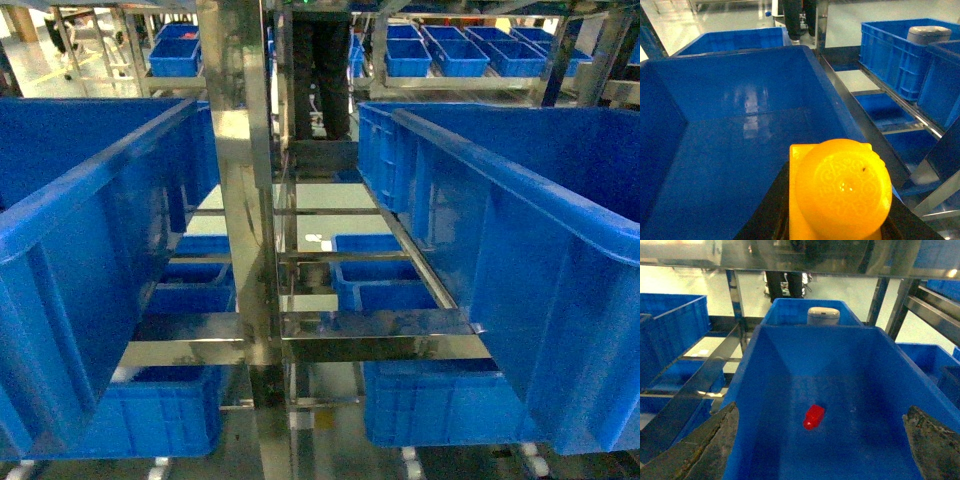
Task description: Sort and place red and yellow blocks in left bins
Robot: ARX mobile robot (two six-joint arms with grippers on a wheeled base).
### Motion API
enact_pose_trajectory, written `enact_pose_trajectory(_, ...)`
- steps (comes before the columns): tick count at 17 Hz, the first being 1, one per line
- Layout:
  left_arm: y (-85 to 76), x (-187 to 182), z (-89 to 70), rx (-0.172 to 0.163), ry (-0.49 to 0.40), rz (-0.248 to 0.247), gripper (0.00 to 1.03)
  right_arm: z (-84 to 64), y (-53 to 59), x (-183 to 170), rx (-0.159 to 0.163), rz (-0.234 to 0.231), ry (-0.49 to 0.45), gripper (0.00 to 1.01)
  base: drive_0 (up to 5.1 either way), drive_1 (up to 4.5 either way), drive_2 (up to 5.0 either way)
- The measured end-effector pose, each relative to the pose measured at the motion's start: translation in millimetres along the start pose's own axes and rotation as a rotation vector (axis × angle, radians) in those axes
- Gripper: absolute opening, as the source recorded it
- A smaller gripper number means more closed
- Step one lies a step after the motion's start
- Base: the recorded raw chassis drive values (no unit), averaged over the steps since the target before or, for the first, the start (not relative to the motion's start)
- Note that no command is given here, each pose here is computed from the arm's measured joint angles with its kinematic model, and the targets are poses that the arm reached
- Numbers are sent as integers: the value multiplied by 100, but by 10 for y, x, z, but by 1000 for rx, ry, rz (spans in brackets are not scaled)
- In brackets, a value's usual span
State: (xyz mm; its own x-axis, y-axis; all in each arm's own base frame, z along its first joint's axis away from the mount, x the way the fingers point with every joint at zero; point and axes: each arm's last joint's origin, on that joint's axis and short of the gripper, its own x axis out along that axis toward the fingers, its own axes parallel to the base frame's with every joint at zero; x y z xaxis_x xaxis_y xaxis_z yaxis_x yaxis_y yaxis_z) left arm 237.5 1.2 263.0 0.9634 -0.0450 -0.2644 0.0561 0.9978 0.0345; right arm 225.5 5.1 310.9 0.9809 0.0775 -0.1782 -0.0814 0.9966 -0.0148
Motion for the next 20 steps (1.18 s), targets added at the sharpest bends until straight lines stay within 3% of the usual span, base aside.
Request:
enact_pose_trajectory(3, 0, 0, 0, 0, 0, 0, 27, -32, 64, -29, -48, 48, 48, 98, 0, 0, 0)
enact_pose_trajectory(10, 62, 44, 5, -3, -13, 17, 27, -28, 63, -29, -56, 48, 45, 98, 0, 0, 0)
enact_pose_trajectory(13, 334, 460, 23, 23, 15, 88, 27, -27, 63, -30, -56, 47, 44, 98, 0, 0, 0)
enact_pose_trajectory(17, 655, 1254, -327, 103, 205, 109, 27, -27, 63, -30, -56, 47, 44, 98, 0, 0, 0)
enact_pose_trajectory(20, 857, 1940, -463, 106, 311, 131, 27, -27, 63, -30, -56, 48, 44, 98, 0, 0, 0)
